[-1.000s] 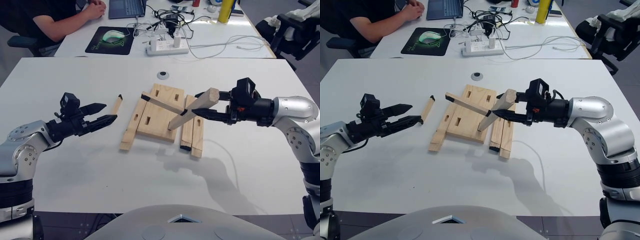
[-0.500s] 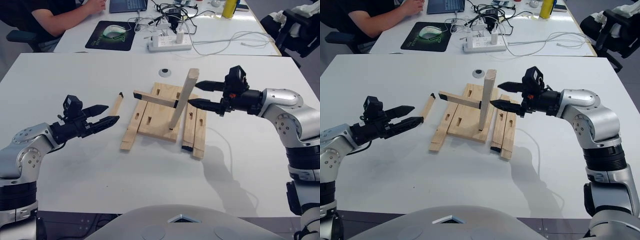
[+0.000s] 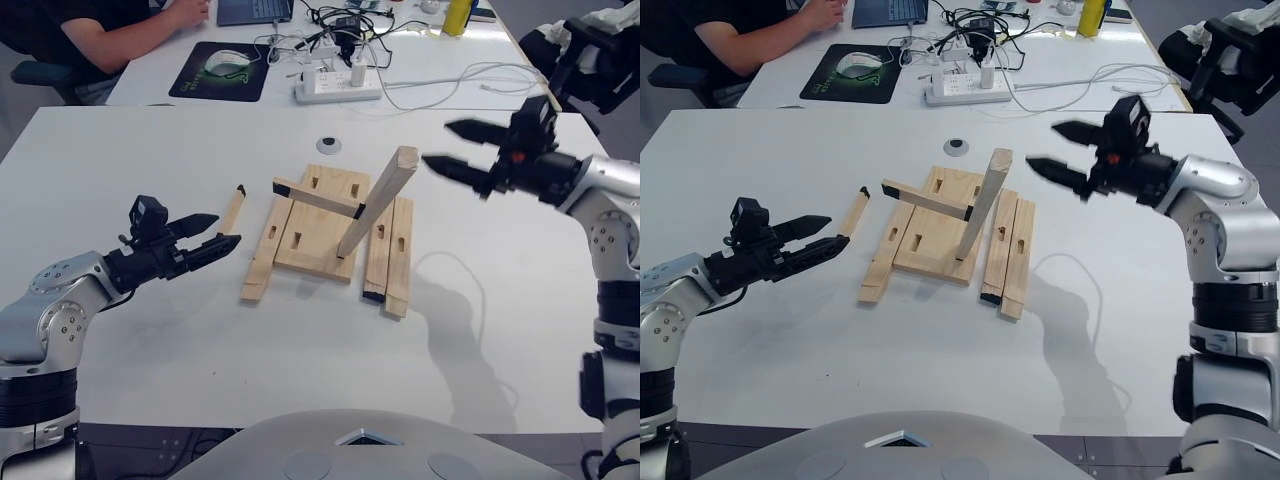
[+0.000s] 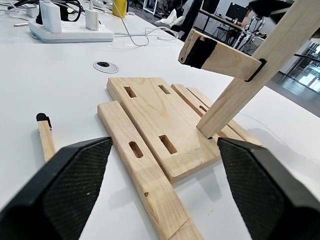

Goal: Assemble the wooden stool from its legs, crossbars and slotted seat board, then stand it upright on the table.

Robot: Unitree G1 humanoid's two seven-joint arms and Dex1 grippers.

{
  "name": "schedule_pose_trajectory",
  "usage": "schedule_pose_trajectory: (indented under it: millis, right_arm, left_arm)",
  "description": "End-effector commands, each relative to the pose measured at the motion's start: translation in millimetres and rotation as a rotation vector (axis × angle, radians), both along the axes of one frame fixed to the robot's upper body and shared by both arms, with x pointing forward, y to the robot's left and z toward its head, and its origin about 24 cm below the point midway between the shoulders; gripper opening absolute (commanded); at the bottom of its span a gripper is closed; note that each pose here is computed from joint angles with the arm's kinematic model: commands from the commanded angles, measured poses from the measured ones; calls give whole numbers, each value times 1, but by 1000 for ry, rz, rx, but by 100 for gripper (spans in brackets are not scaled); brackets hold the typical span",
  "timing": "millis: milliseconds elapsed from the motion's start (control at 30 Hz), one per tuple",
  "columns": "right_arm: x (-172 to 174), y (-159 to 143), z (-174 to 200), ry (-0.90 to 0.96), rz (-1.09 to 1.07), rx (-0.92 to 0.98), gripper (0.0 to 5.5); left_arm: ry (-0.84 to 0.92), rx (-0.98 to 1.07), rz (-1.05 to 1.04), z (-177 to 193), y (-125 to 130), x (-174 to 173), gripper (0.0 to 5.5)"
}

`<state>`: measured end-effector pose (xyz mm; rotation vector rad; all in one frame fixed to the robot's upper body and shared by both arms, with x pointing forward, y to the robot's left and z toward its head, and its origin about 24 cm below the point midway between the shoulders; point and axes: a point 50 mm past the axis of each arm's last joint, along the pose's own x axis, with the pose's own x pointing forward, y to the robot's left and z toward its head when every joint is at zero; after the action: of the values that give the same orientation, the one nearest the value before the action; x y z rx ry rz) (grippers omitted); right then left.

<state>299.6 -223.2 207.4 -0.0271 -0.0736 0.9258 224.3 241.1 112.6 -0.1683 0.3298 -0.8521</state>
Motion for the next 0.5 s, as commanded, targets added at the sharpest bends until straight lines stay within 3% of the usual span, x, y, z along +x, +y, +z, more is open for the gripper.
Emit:
schedule_pose_trajectory:
  millis: [33, 500]
  right_arm:
    - [-3, 14, 30, -51, 51, 257, 295]
    - [-29, 68, 37, 54, 220, 487, 100]
  left_arm:
    - [-9, 11, 1, 1, -1, 5, 391]
    - [-27, 0, -21, 3, -6, 16, 391]
